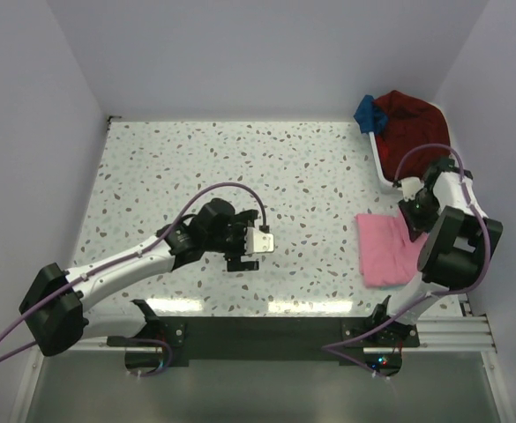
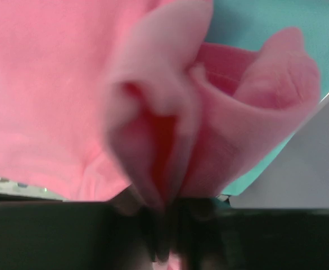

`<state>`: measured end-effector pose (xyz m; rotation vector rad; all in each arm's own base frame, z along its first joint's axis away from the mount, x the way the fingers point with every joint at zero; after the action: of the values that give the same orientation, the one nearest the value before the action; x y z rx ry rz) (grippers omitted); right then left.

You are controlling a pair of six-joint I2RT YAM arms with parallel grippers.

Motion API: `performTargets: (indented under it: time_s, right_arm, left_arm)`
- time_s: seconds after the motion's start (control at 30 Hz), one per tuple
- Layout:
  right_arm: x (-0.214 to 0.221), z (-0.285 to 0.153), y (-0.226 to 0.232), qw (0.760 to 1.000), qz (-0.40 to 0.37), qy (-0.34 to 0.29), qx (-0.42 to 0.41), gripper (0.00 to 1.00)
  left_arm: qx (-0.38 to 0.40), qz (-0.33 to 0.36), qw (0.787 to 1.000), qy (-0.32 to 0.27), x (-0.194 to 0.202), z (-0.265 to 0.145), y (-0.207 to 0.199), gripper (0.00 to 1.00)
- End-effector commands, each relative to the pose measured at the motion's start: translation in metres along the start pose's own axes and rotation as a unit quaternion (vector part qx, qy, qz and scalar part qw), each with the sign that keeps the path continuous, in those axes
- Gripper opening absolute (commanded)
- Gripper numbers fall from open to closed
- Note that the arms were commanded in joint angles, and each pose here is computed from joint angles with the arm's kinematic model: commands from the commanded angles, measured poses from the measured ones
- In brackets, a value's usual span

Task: Fold and stack the t-shirts
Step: Neatly place the folded tshirt to the corner

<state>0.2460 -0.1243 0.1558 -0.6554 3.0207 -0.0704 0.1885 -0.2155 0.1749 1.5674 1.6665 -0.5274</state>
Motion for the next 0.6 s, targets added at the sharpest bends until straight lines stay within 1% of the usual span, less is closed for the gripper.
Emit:
performTargets:
  time_s: [0.0,0.1,0.13,0.2,0.3,0.33,0.37,0.4,0.47,0.5,0.57]
  right_arm:
    - [-0.007,0.014,-0.025,0.999,-0.018,-0.032,0.039,0.30]
    - [-0.004,0.012,-0.034,0.998,-0.011,-0.041,0.046,0.66]
    - [-0.003,0.009,-0.036,0.998,-0.011,-0.045,0.052,0.69]
    - [-0.001,0.003,-0.043,0.996,-0.010,-0.054,0.066,0.79]
    - [0.001,-0.014,-0.053,0.994,-0.005,-0.064,0.089,0.86]
    - [-0.001,-0.024,-0.058,0.992,-0.003,-0.072,0.105,0.91]
    - [0.000,-0.029,-0.063,0.990,0.000,-0.077,0.116,0.94]
    - [-0.001,-0.035,-0.067,0.988,0.001,-0.079,0.130,0.96]
    - [-0.005,-0.050,-0.077,0.983,0.004,-0.089,0.162,0.99]
    - [-0.007,-0.055,-0.081,0.980,0.005,-0.094,0.173,0.98]
    - [-0.011,-0.068,-0.089,0.975,0.009,-0.102,0.199,0.99]
  left_arm:
    - [-0.014,-0.016,1.000,0.003,-0.008,-0.006,0.006,1.00]
    - [-0.013,-0.034,0.999,0.012,-0.003,-0.009,0.005,1.00]
    - [-0.014,-0.039,0.999,0.012,-0.002,-0.010,0.005,1.00]
    - [-0.013,-0.055,0.998,0.012,-0.001,-0.012,0.004,1.00]
    - [-0.014,-0.090,0.996,0.004,-0.001,-0.018,0.008,1.00]
    - [-0.019,-0.110,0.994,0.007,0.003,-0.021,0.013,1.00]
    - [-0.019,-0.132,0.991,0.005,0.004,-0.023,0.015,1.00]
    - [-0.013,-0.144,0.989,-0.004,0.001,-0.025,0.018,1.00]
    - [-0.027,-0.190,0.981,-0.007,0.006,-0.033,0.028,1.00]
    - [-0.028,-0.203,0.979,-0.014,0.004,-0.036,0.032,1.00]
    - [-0.049,-0.249,0.967,-0.015,0.012,-0.045,0.046,1.00]
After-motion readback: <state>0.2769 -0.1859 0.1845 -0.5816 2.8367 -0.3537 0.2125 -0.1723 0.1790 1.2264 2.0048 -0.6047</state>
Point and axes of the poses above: each gripper's point midway between its finger pads, its own z axis out along the fingers, its own y axis along the line the jaws close on, x = y × z, the point moved 8 cm from there along -z, back along the fingers, and after that the axes turned 8 degrees about -z, right-handed, at the moved point
